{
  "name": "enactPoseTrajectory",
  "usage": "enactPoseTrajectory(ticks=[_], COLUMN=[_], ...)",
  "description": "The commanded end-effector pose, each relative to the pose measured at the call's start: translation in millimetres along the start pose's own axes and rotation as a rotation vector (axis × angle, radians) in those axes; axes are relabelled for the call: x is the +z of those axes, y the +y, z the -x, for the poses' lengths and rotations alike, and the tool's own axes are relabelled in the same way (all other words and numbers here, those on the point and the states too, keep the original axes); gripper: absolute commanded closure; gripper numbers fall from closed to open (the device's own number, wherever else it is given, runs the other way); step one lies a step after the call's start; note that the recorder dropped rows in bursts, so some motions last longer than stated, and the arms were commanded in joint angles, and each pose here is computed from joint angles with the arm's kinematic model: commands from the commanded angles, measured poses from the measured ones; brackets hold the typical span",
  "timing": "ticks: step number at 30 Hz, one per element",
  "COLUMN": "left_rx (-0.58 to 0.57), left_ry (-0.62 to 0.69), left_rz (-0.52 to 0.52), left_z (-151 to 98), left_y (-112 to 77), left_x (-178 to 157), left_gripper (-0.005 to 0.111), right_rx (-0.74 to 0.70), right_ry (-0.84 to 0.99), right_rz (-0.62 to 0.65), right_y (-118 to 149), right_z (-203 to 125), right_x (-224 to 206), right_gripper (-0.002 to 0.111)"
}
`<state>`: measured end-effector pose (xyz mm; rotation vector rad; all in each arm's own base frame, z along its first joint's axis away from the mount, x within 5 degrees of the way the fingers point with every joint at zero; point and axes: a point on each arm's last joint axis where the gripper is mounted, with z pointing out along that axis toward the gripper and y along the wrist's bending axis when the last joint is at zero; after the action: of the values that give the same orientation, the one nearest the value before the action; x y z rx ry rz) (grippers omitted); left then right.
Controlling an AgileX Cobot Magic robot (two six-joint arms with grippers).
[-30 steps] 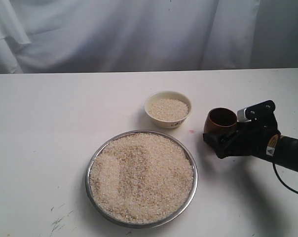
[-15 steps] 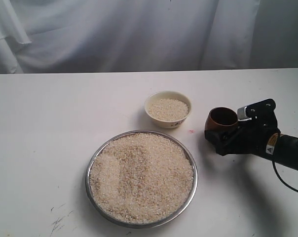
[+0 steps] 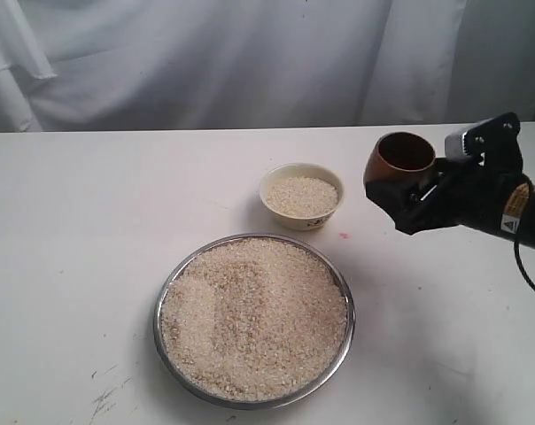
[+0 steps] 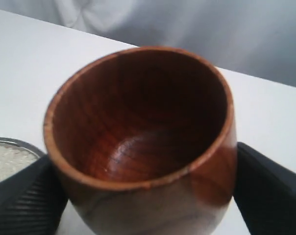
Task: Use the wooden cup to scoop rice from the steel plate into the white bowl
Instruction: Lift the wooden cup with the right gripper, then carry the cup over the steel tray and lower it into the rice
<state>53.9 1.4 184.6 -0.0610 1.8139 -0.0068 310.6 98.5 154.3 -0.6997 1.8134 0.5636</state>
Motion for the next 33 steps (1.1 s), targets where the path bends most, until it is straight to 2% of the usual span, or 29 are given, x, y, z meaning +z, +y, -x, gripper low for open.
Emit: enactPoseTrajectory(ticks=[1, 7, 12, 20, 28, 33], left_rx=[0.001, 0.001, 0.001, 0.001, 0.001, 0.001], left_ry=[-0.012, -0.012, -0.012, -0.012, -0.012, -0.012], left_rz=[-0.002, -0.002, -0.002, -0.002, -0.002, -0.002], left_z=[-0.2, -0.2, -0.2, -0.2, -0.2, -0.2], left_y=[-0.1, -0.1, -0.1, -0.1, -0.1, -0.1], left_x=[0.2, 0.2, 0.2, 0.2, 0.2, 0.2], left_gripper=[0.107, 0.107, 0.107, 0.107, 0.107, 0.107], right_rx=[-0.098, -0.267, -0.404, -0.538, -0.773, -0.886], right_ry=[0.021, 0.197, 0.274, 0.302, 0.403, 0.417], right_rz=[0.067, 0.066, 0.041, 0.013, -0.030, 0.004], right_y=[25.4, 66.9, 97.0, 129.1, 158.5, 176.1], right_z=[20.4, 33.5, 49.3, 67.8, 73.0, 71.4], right_x=[-2.4, 4.9, 9.3, 6.7, 6.3, 4.4], right_gripper=[0.108, 0.108, 0.108, 0.108, 0.108, 0.108])
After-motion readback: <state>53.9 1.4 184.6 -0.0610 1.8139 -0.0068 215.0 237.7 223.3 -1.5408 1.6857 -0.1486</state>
